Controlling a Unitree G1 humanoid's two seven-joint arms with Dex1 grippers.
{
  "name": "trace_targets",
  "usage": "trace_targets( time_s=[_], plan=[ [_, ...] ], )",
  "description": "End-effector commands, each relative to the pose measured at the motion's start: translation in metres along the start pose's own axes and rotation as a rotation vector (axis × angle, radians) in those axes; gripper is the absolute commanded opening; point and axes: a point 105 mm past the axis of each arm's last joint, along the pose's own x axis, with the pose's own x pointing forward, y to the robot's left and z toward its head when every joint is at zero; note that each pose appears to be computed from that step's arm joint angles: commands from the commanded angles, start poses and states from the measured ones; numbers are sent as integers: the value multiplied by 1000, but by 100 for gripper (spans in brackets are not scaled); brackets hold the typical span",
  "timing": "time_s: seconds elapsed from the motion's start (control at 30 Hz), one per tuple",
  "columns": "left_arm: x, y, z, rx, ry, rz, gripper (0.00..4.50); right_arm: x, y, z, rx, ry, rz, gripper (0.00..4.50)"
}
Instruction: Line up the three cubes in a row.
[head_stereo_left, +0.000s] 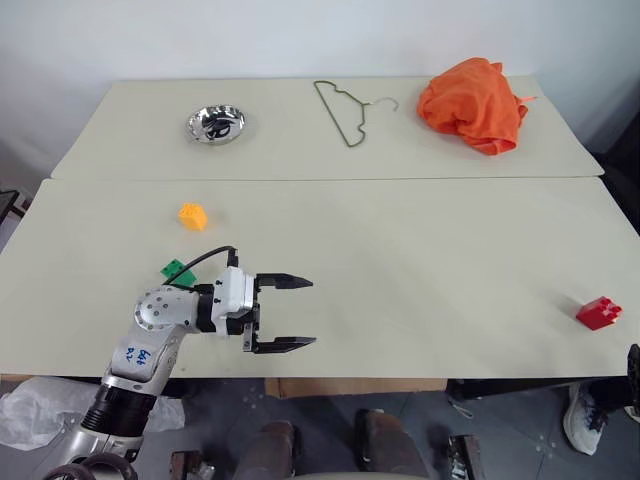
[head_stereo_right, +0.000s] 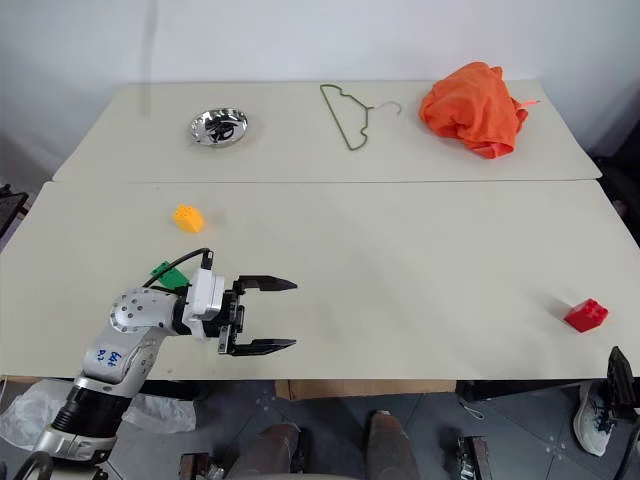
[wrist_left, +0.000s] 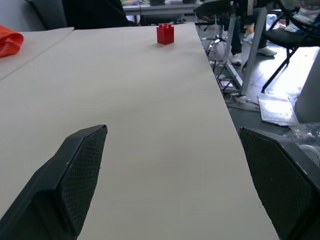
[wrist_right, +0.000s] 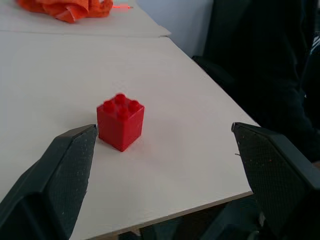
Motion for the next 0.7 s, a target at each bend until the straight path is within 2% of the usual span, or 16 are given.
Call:
trace_targets(
  time_s=[0.03, 0.23, 0.4, 0.7],
  plan=[
    [2, 3, 1, 31, -16, 0, 449, 10, 15, 25, 34, -51, -12, 450],
    [1, 7, -2, 27, -21, 6, 449, 46, 12, 26, 83, 167, -201, 450],
    [-2, 6, -3, 36, -8, 17, 449, 69, 21, 26, 117, 266, -261, 450],
    [-13, 0, -4, 34, 17, 63, 449, 79, 29, 2, 151, 433, -323, 450]
  ],
)
